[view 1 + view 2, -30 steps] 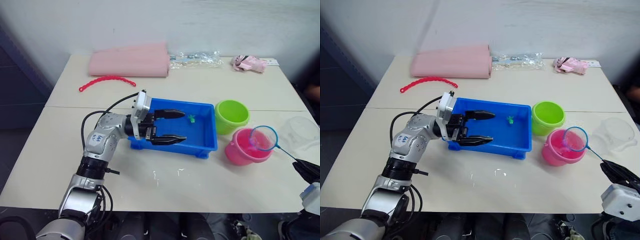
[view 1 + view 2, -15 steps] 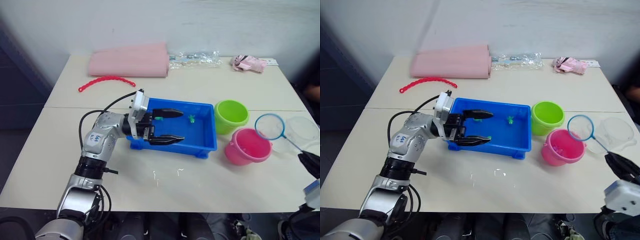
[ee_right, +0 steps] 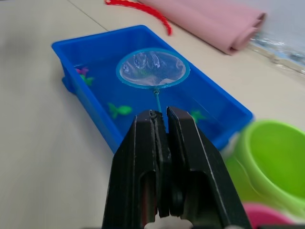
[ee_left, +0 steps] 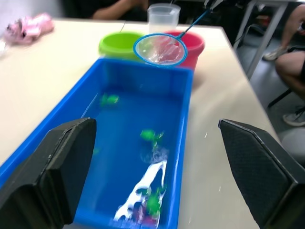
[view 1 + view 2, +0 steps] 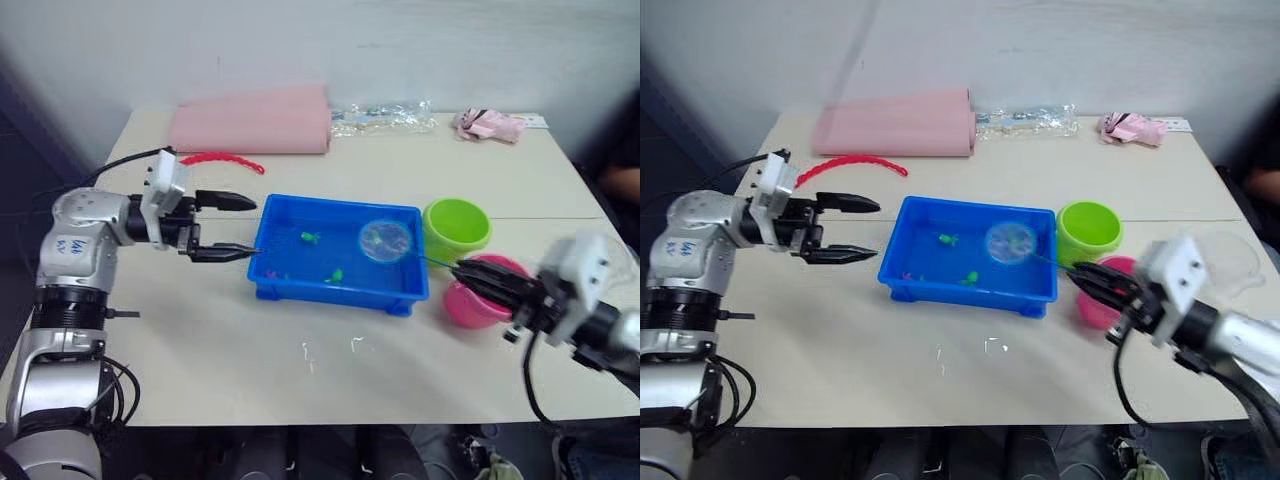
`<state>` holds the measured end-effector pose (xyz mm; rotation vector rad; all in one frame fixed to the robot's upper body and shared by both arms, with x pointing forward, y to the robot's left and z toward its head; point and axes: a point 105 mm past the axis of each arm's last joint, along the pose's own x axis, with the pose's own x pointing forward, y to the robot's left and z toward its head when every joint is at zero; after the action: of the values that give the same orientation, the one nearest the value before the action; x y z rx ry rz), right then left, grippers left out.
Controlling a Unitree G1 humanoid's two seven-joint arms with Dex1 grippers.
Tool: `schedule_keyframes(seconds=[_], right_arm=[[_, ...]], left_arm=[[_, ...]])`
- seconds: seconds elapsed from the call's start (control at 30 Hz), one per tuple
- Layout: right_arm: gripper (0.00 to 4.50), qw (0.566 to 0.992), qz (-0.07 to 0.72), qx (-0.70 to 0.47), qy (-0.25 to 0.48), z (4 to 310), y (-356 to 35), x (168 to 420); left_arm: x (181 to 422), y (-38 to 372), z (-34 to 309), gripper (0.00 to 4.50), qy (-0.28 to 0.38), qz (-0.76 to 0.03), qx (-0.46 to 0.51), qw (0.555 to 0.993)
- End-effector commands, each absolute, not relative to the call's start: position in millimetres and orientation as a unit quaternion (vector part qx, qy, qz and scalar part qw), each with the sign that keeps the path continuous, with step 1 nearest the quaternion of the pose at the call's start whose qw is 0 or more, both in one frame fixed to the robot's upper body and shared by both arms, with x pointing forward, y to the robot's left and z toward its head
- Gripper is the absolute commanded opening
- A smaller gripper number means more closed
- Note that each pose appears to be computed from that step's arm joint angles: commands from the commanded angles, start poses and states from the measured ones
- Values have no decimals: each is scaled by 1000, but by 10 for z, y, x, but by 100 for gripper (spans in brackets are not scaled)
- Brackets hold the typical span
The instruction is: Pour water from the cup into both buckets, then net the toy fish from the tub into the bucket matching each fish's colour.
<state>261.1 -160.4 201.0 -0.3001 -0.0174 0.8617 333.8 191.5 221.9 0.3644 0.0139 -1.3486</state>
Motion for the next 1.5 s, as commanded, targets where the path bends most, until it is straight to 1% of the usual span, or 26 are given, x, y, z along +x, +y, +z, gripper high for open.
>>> schedule_keyframes(seconds=[0.03,0.17,0.27,0.4,0.53,0.63,0.97,1.3,1.5], right_arm=[[0,883,443,-151,14,1885,-1353,2776],[0,862,479,-165,26,1799,-1101,2939],[0,848,500,-172,27,1770,-926,3038],[0,826,530,-189,35,1721,-778,3068],[0,811,543,-213,43,1688,-752,3097],[0,794,548,-259,51,1631,-776,3132],[0,775,575,-259,46,1646,-575,3222],[0,749,583,-306,77,1580,-503,3323],[0,734,586,-331,88,1579,-505,3314]], left_arm=[[3324,2047,2267,446,24,-607,213,765],[3333,2162,2264,446,48,-590,231,772],[3332,2210,2221,446,67,-586,247,769],[3343,2213,2191,446,71,-582,254,769],[3337,2169,2188,446,67,-585,254,767],[3330,2153,2178,446,66,-586,255,766],[3354,2149,2191,446,62,-581,253,771],[3366,2194,2187,446,64,-573,255,776],[3365,2226,2184,446,63,-567,255,781]])
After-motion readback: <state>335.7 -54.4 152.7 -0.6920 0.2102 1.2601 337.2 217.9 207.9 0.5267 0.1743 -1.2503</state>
